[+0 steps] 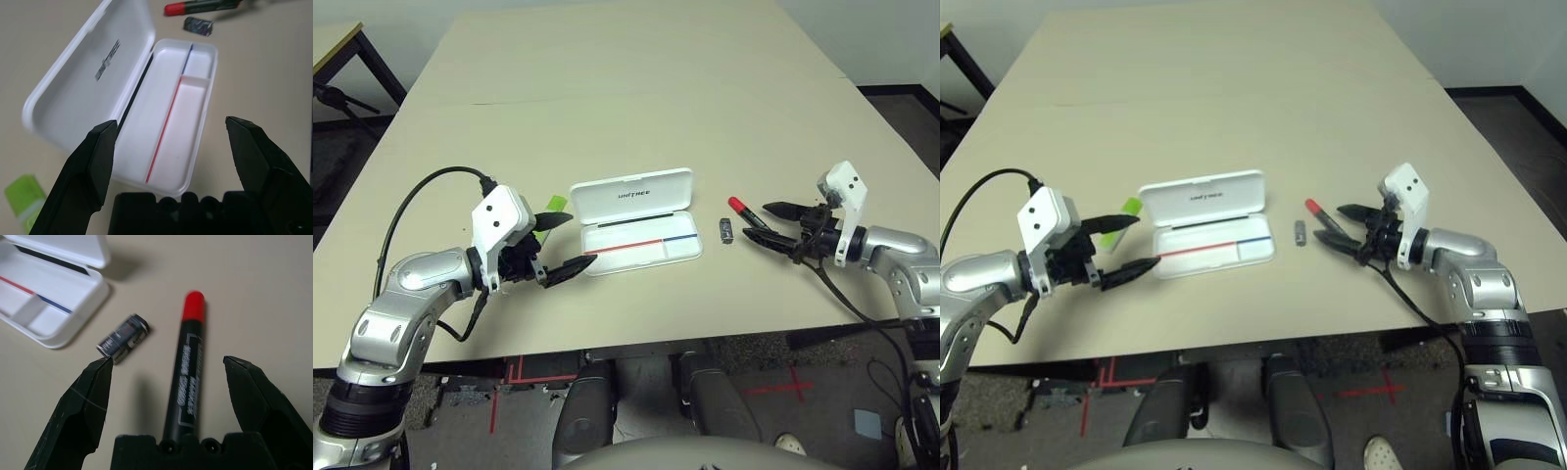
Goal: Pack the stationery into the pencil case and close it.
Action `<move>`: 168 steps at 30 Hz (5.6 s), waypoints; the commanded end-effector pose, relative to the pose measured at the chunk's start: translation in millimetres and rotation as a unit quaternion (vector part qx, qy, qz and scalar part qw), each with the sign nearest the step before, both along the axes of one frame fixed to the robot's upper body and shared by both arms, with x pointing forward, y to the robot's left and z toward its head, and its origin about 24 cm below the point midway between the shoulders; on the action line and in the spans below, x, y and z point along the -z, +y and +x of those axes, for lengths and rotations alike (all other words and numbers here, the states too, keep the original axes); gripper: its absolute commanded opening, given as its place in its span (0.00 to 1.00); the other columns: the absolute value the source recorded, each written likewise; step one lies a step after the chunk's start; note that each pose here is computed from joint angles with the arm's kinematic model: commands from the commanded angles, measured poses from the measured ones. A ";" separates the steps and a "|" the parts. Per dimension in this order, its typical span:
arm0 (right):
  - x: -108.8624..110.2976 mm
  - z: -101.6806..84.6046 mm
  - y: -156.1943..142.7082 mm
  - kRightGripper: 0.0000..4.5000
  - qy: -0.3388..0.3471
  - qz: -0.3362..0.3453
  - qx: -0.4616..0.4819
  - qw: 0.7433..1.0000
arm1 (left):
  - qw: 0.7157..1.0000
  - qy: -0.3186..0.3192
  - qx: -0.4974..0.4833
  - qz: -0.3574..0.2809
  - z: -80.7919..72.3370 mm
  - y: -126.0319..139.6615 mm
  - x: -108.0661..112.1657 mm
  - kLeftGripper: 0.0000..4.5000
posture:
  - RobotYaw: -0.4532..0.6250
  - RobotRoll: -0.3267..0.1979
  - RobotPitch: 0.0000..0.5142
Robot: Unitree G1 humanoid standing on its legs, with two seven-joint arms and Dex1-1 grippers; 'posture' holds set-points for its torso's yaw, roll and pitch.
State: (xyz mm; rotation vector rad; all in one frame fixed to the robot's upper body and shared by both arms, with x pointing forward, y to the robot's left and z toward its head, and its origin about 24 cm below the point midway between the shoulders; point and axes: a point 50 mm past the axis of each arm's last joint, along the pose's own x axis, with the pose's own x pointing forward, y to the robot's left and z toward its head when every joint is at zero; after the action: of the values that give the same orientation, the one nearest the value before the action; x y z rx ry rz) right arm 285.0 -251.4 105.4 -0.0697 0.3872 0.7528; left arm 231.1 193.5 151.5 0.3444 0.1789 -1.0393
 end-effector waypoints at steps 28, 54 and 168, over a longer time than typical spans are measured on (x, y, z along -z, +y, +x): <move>26.3 39.9 9.9 0.60 0.028 -0.100 0.047 0.993 | 0.999 -0.019 0.027 0.010 -8.0 -14.0 -7.5 1.00 | 0.42 0.62 0.28; -64.9 37.6 15.9 0.13 -0.028 -0.118 -0.255 0.959 | 0.999 -0.016 0.035 0.024 -4.4 -10.3 -5.9 1.00 | 0.40 0.62 0.28; -43.5 -39.4 68.0 1.00 -0.101 0.025 -0.296 0.949 | 0.887 0.071 -0.456 -0.029 38.8 35.9 66.8 1.00 | 0.39 0.62 0.30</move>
State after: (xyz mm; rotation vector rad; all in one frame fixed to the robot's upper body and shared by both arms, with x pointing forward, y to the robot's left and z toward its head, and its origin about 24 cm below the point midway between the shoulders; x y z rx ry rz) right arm 247.2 -187.5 148.5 -0.1976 0.1491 1.3223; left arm 268.3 226.8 88.7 0.0969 0.3833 -0.1400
